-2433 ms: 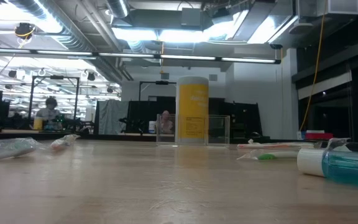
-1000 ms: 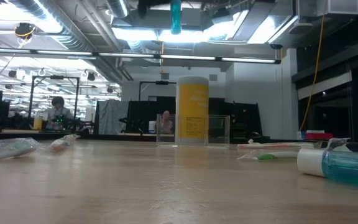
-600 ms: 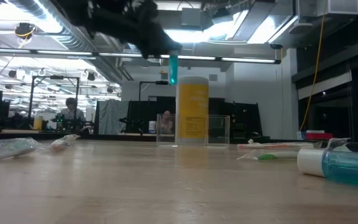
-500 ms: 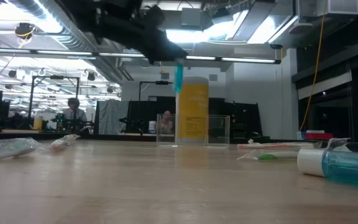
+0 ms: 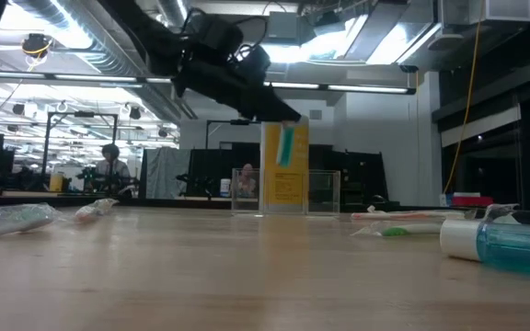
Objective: Pick & Place toothbrushing station
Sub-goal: Put the top blue mouthwash into the transparent organizer
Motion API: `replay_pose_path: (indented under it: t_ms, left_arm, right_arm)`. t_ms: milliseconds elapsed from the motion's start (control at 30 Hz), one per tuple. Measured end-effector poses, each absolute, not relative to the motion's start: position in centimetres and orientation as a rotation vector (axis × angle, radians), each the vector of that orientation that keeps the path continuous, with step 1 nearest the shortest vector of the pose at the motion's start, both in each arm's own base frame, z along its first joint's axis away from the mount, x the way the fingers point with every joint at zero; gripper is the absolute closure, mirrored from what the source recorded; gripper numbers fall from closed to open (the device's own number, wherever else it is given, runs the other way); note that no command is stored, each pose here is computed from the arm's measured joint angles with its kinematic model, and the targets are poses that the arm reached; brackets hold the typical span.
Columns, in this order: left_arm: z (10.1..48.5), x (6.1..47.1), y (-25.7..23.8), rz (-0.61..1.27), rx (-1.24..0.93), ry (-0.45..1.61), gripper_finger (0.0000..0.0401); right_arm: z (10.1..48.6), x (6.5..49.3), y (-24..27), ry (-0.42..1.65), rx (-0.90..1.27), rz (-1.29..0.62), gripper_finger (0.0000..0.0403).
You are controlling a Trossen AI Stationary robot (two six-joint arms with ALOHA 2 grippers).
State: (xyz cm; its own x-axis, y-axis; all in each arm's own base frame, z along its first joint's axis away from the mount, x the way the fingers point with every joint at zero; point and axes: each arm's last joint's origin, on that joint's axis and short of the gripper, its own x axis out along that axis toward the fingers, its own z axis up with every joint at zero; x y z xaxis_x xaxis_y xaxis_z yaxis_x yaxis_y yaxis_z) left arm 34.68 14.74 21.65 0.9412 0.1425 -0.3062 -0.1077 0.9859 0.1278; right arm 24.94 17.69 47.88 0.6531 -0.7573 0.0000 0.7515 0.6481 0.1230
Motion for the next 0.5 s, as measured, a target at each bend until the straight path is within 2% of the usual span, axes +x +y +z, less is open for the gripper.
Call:
replay_pose_path:
  t_ms: [300, 500]
  left_arm:
    - [22.0, 33.4, 17.0, 0.216, 0.013, 0.171, 0.0309]
    - [21.7, 33.3, 16.8, 0.175, 0.004, 0.168, 0.0309]
  right_arm:
    - [47.9, 24.9, 17.7, -0.052, 0.114, -0.858, 0.0190]
    - [47.9, 25.0, 17.7, -0.054, 0.118, -0.859, 0.0190]
